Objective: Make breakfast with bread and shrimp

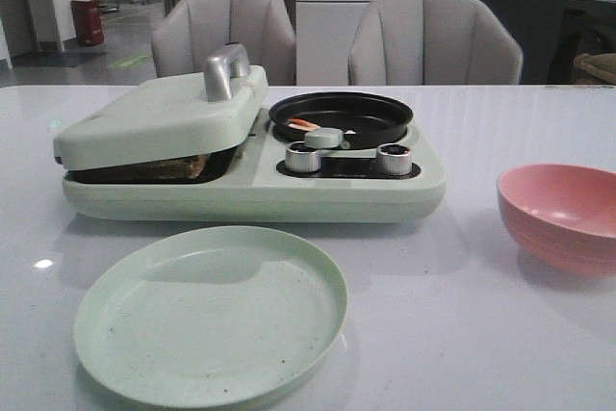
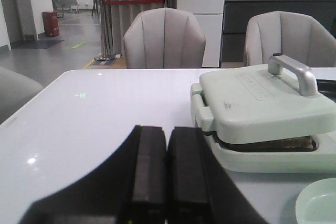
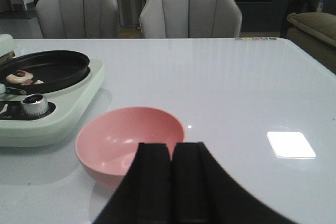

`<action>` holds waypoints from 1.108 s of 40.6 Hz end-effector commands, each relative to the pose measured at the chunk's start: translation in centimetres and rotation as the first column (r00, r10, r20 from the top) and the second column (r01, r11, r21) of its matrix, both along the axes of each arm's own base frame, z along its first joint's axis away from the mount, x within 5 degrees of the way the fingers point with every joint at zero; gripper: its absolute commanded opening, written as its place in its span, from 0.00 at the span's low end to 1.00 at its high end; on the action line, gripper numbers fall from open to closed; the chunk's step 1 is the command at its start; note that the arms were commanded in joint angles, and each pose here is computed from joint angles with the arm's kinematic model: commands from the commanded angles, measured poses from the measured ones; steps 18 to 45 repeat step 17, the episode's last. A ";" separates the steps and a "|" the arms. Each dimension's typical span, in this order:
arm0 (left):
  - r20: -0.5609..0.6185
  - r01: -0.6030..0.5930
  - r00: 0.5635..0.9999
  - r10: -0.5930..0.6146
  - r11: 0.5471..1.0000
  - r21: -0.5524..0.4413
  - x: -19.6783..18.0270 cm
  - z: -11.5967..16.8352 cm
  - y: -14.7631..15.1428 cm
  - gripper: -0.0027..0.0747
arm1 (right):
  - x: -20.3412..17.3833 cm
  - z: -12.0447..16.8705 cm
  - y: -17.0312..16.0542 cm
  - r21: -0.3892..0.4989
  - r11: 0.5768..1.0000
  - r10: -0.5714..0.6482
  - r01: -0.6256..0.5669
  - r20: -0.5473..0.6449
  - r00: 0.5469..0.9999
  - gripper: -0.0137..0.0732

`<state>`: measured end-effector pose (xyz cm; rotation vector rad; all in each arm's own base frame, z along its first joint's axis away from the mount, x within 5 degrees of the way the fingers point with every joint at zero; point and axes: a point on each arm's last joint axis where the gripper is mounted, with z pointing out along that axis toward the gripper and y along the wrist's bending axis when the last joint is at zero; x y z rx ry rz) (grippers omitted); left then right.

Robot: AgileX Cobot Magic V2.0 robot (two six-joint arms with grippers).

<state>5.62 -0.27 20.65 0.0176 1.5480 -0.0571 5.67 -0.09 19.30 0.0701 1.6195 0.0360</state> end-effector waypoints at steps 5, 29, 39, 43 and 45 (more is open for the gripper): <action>0.073 0.003 0.997 -0.001 1.000 -0.018 0.0 -0.1 0.0 0.16 | -0.3 1.6 0.0 -0.001 1.000 -0.004 0.004 0.131 0.991 0.20; 0.073 0.003 0.997 -0.001 1.000 -0.018 0.0 -0.1 0.0 0.16 | -0.3 1.6 0.1 -0.001 1.000 0.016 -0.016 0.131 0.991 0.20; 0.073 0.003 0.997 -0.001 1.000 -0.018 0.0 -0.1 0.0 0.16 | -0.3 1.6 0.1 -0.001 1.000 0.016 -0.016 0.131 0.991 0.20; 0.073 0.003 0.997 -0.001 1.000 -0.018 0.0 -0.1 0.0 0.16 | -0.3 1.6 0.1 -0.001 1.000 0.016 -0.016 0.131 0.991 0.20; 0.073 0.003 0.997 -0.001 1.000 -0.018 0.0 -0.1 0.0 0.16 | -0.3 1.6 0.1 -0.001 1.000 0.016 -0.016 0.131 0.991 0.20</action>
